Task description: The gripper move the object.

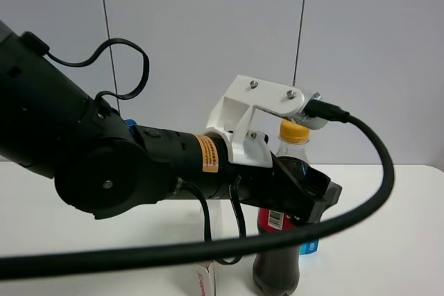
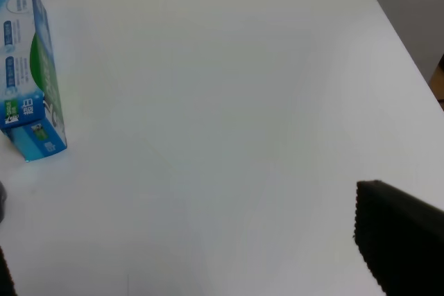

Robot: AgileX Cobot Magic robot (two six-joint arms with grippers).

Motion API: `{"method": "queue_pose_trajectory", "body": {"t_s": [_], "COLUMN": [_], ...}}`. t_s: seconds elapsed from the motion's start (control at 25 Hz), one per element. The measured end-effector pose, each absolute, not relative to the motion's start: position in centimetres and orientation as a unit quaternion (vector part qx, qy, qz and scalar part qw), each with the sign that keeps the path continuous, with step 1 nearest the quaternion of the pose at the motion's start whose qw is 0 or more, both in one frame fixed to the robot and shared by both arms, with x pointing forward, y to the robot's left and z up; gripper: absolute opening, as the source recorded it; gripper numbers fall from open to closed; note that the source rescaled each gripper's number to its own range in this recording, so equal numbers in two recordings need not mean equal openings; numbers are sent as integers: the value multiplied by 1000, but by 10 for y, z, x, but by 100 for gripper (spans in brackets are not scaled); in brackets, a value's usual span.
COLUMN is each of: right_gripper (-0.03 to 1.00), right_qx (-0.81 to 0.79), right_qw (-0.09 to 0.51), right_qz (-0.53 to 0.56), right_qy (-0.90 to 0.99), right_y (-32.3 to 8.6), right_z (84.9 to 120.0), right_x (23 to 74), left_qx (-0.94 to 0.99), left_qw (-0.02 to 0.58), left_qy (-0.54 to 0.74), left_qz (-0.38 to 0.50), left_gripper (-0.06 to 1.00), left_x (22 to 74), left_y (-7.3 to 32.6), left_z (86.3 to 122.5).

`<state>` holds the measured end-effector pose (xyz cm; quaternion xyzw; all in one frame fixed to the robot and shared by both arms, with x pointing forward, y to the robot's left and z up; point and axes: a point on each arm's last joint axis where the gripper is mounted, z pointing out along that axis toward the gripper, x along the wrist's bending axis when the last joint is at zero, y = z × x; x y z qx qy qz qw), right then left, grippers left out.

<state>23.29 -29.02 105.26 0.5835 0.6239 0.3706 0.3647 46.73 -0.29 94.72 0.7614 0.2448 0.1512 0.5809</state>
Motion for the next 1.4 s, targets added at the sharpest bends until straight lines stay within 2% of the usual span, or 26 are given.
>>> {"method": "queue_pose_trajectory", "body": {"t_s": [0.4, 0.84, 1.0, 1.4], "right_gripper": [100, 100, 100, 100], "right_qx": [583, 583, 583, 583], "right_qw": [365, 365, 365, 365], "right_qz": [371, 371, 371, 371], "right_qy": [624, 624, 624, 624], "right_y": [-290, -290, -290, -290], "right_z": [1053, 1053, 1053, 1053], "right_x": [233, 233, 233, 233], "left_qx": [738, 728, 746, 829], "left_qw": [606, 606, 571, 395], "left_qy": [243, 260, 274, 301], "left_qz": [169, 188, 205, 256], "left_gripper": [99, 99, 99, 99], "left_x": [459, 435, 433, 421], "left_y": [11, 53, 74, 116], "left_z": [1007, 1081, 1094, 1139]}}
